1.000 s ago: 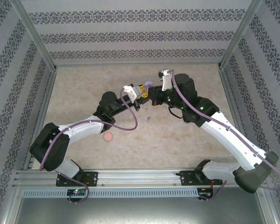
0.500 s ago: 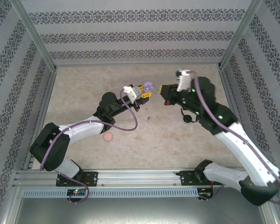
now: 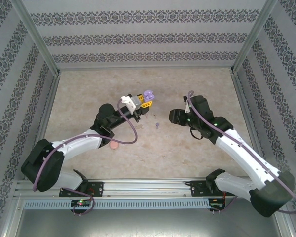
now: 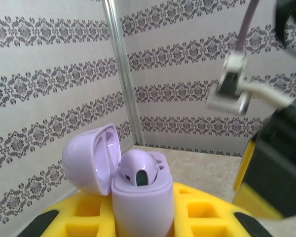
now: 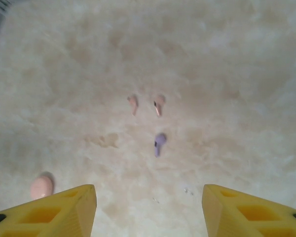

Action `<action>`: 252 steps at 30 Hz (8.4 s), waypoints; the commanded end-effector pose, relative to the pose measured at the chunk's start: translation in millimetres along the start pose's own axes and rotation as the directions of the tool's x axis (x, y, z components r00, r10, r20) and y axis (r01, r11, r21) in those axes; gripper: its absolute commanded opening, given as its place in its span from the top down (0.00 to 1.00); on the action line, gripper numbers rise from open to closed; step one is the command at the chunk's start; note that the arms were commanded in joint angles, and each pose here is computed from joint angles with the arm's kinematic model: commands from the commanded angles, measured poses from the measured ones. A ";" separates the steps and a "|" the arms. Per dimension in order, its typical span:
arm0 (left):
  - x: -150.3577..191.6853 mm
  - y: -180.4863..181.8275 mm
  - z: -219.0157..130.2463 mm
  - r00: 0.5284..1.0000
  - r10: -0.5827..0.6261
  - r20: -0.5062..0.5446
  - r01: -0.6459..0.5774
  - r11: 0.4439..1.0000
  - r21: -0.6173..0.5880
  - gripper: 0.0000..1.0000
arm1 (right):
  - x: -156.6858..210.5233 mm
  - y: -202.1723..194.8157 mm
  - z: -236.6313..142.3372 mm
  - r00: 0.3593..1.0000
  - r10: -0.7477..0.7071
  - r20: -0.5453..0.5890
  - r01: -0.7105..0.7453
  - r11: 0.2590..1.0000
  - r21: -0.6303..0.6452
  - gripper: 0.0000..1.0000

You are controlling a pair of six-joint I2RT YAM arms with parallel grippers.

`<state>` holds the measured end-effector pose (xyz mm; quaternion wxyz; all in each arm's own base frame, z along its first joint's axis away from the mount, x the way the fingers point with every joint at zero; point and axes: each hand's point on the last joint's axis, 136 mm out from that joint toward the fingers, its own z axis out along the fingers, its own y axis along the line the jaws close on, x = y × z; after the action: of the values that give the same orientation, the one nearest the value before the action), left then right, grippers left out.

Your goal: Insert the wireless bluetooth earbuds into the charging case

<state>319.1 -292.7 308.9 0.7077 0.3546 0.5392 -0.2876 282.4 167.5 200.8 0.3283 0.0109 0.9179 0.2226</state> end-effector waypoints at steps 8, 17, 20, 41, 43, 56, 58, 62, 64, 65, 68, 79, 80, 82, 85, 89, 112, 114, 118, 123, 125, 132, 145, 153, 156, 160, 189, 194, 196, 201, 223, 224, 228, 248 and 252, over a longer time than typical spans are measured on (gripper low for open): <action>-22.9 17.6 -24.2 0.997 0.018 0.074 -0.012 0.996 -0.086 1.00 | 30.5 -12.4 69.1 0.975 0.093 -0.204 -0.069 0.990 0.119 0.40; -25.7 34.3 -35.7 0.996 0.025 0.091 -0.011 0.988 -0.157 1.00 | 51.6 -4.6 135.2 0.944 0.090 -0.319 0.001 0.962 0.274 0.41; -25.9 38.0 -39.9 0.995 0.031 0.093 -0.014 0.984 -0.177 1.00 | 59.3 -11.4 152.4 0.933 0.114 -0.341 0.008 0.942 0.337 0.43; -23.4 49.7 -52.0 0.994 0.041 0.099 -0.019 0.977 -0.211 1.00 | 72.7 -18.2 197.9 0.916 0.118 -0.384 0.052 0.913 0.404 0.57; -22.4 50.6 -52.2 0.994 0.039 0.097 -0.017 0.977 -0.213 1.00 | 73.7 -19.3 198.9 0.914 0.117 -0.388 0.056 0.911 0.408 0.58; -23.3 51.4 -52.7 0.994 0.033 0.104 -0.010 0.977 -0.212 1.00 | 83.0 -18.8 200.5 0.904 0.107 -0.413 0.083 0.905 0.416 0.65; -23.0 51.4 -52.5 0.994 0.032 0.103 -0.010 0.977 -0.211 1.00 | 84.1 -17.6 200.5 0.903 0.102 -0.417 0.089 0.906 0.414 0.65; -22.7 52.0 -52.1 0.994 0.031 0.102 -0.009 0.978 -0.211 1.00 | 86.9 -15.7 200.1 0.901 0.096 -0.423 0.099 0.904 0.417 0.68; -22.3 52.0 -51.9 0.994 0.029 0.102 -0.007 0.978 -0.210 1.00 | 87.5 -15.2 199.7 0.901 0.094 -0.424 0.101 0.904 0.415 0.69; -23.2 51.9 -51.8 0.994 0.028 0.104 -0.005 0.978 -0.209 1.00 | 88.2 -15.1 199.4 0.900 0.095 -0.425 0.101 0.904 0.416 0.70; -22.7 52.1 -51.2 0.994 0.021 0.104 0.001 0.978 -0.208 1.00 | 88.5 -16.0 197.9 0.901 0.094 -0.423 0.102 0.903 0.418 0.72; -23.9 52.4 -49.5 0.995 0.014 0.096 0.006 0.979 -0.203 1.00 | 75.2 -15.1 188.8 0.922 0.092 -0.375 0.072 0.913 0.402 0.79; -24.9 52.4 -49.4 0.995 0.014 0.096 0.006 0.979 -0.202 1.00 | 72.5 -14.6 186.6 0.926 0.092 -0.366 0.067 0.915 0.399 0.79; -26.0 52.6 -48.6 0.995 0.012 0.095 0.007 0.980 -0.200 1.00 | 67.2 -14.0 181.9 0.934 0.088 -0.347 0.060 0.917 0.395 0.80; -27.8 52.4 -48.1 0.995 0.011 0.097 0.009 0.980 -0.197 1.00 | 58.6 -14.2 172.2 0.946 0.085 -0.313 0.046 0.920 0.389 0.81; -31.7 52.3 -47.5 0.995 0.009 0.101 0.011 0.981 -0.194 1.00 | 46.1 -14.5 152.7 0.962 0.082 -0.259 0.021 0.928 0.371 0.81; -19.2 25.4 -22.4 0.999 -0.030 0.040 0.029 0.999 0.012 1.00 | -123.3 103.5 -45.5 0.973 -0.026 0.230 0.048 0.995 -0.090 0.80; -15.8 22.7 -17.9 0.999 -0.033 0.032 0.032 0.999 0.031 1.00 | -131.1 112.4 -55.7 0.967 -0.026 0.254 0.059 0.991 -0.123 0.80; -12.1 19.7 -7.7 0.999 -0.040 0.024 0.039 0.998 0.055 1.00 | -138.4 126.5 -68.4 0.960 -0.029 0.279 0.080 0.982 -0.172 0.79; -10.9 15.2 5.7 0.999 -0.039 0.022 0.037 0.996 0.086 1.00 | -135.2 140.7 -72.7 0.958 -0.045 0.282 0.107 0.972 -0.209 0.79; -12.1 14.2 10.4 0.999 -0.038 0.027 0.035 0.995 0.094 1.00 | -133.2 144.0 -72.4 0.958 -0.049 0.283 0.113 0.970 -0.215 0.79; -15.4 10.9 20.4 0.998 -0.039 0.039 0.034 0.993 0.117 1.00 | -126.0 150.1 -62.6 0.956 -0.054 0.287 0.122 0.967 -0.222 0.79; -22.6 8.2 20.7 0.998 -0.033 0.057 0.026 0.992 0.122 1.00 | -118.7 156.9 -42.3 0.955 -0.084 0.286 0.142 0.972 -0.188 0.79; -25.9 8.6 19.9 0.997 -0.029 0.067 0.021 0.993 0.119 1.00 | -115.0 147.5 -33.7 0.953 -0.097 0.286 0.142 0.979 -0.144 0.80; -27.4 8.6 19.7 0.997 -0.030 0.070 0.021 0.993 0.120 1.00 | -113.8 146.7 -29.8 0.955 -0.096 0.282 0.140 0.980 -0.140 0.80; -29.2 6.9 19.1 0.997 -0.031 0.073 0.021 0.992 0.126 1.00 | -113.9 147.4 -25.8 0.956 -0.092 0.279 0.136 0.981 -0.141 0.80; -30.3 5.9 19.2 0.996 -0.035 0.077 0.025 0.991 0.128 1.00 | -123.3 155.7 -38.0 0.935 -0.049 0.351 0.123 0.974 -0.192 0.82; -32.8 5.3 18.6 0.996 -0.032 0.082 0.022 0.991 0.128 1.00 | -121.4 154.1 -30.7 0.938 -0.055 0.342 0.123 0.976 -0.180 0.82; -34.3 5.2 17.7 0.996 -0.031 0.084 0.020 0.992 0.127 1.00 | -119.5 153.1 -27.9 0.940 -0.059 0.337 0.124 0.977 -0.175 0.82; -37.3 5.6 16.8 0.996 -0.024 0.088 0.013 0.992 0.124 1.00 | -115.8 148.5 -24.2 0.941 -0.063 0.331 0.122 0.979 -0.161 0.83; -42.4 8.3 17.7 0.995 -0.018 0.102 0.007 0.994 0.109 1.00 | -94.2 154.0 -12.7 0.949 -0.096 0.299 0.153 0.973 -0.171 0.85; -41.3 8.7 17.8 0.995 -0.019 0.099 0.009 0.994 0.106 1.00 | -93.4 154.1 -12.1 0.949 -0.102 0.298 0.157 0.973 -0.167 0.85; -42.7 10.2 18.2 0.995 -0.015 0.103 0.005 0.995 0.098 1.00 | -87.3 157.0 -9.8 0.948 -0.132 0.289 0.183 0.971 -0.157 0.85; -36.8 7.0 17.3 0.996 -0.026 0.091 0.016 0.994 0.107 1.00 | -106.8 168.0 -20.6 0.946 -0.102 0.309 0.162 0.971 -0.175 0.62; -34.5 6.5 17.6 0.995 -0.031 0.090 0.021 0.994 0.107 1.00 | -120.0 171.7 -32.4 0.942 -0.065 0.330 0.140 0.968 -0.210 0.54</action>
<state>343.4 -296.8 315.4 0.6826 0.3574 0.5474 -0.3266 334.7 284.1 347.1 0.4827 -0.0403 0.8305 0.2750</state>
